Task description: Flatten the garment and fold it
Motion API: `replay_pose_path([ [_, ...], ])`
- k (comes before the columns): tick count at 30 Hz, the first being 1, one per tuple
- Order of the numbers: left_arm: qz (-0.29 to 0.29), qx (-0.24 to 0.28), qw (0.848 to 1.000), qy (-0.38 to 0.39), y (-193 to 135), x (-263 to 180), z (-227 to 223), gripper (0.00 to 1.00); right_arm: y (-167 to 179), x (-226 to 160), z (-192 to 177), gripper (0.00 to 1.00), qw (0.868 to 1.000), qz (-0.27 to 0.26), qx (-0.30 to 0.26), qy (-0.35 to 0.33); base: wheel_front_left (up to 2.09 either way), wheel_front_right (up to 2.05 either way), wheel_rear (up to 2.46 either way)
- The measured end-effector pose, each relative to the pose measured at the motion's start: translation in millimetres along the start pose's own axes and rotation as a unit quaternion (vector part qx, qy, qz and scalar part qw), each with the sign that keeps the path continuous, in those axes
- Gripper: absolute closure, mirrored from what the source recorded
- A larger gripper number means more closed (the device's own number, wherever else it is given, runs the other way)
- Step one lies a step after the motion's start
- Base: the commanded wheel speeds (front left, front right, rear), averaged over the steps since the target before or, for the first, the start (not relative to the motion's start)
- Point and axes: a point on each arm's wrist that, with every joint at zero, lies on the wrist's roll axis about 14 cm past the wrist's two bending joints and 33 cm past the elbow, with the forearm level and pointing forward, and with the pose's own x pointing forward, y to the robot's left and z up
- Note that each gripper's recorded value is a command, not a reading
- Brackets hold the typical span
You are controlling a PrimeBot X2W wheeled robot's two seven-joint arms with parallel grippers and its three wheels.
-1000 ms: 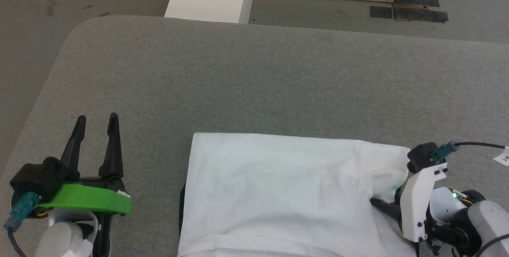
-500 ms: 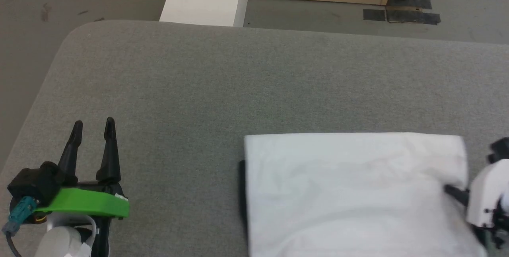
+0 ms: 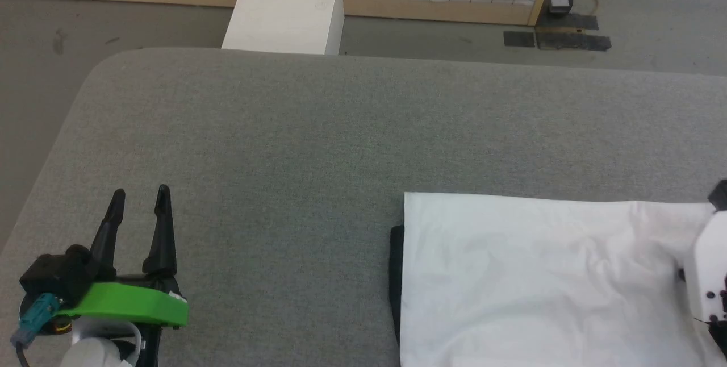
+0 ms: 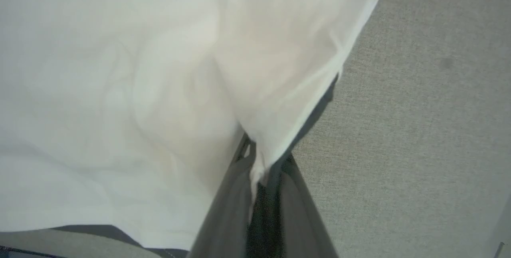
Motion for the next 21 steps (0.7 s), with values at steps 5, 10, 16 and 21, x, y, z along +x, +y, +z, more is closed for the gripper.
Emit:
replay_pose_path([
  [5, -0.003, -0.003, 1.0, -0.005, -3.0, -4.8, 3.4, 0.0, 33.7, -31.1, 18.7, 1.0, 0.997, 0.025, -0.071, -0.026, 0.0, 0.0, 0.0],
  [10, -0.002, -0.004, 1.0, -0.009, -3.1, -7.9, 6.6, 0.0, 82.3, -40.1, 21.5, 1.0, 0.989, 0.083, -0.118, -0.037, 0.0, 0.0, 0.0],
  [16, 0.006, -0.004, 1.0, -0.002, 1.8, -12.9, 3.0, 0.0, 152.5, -33.7, 27.6, 1.0, 0.973, 0.165, -0.157, -0.045, 0.0, 0.0, 0.0],
  [21, 0.015, -0.006, 1.0, 0.005, 6.2, -17.3, -1.1, 0.0, 203.1, -21.8, 24.8, 1.0, 0.956, 0.219, -0.19, -0.031, 0.0, 0.0, 0.0],
])
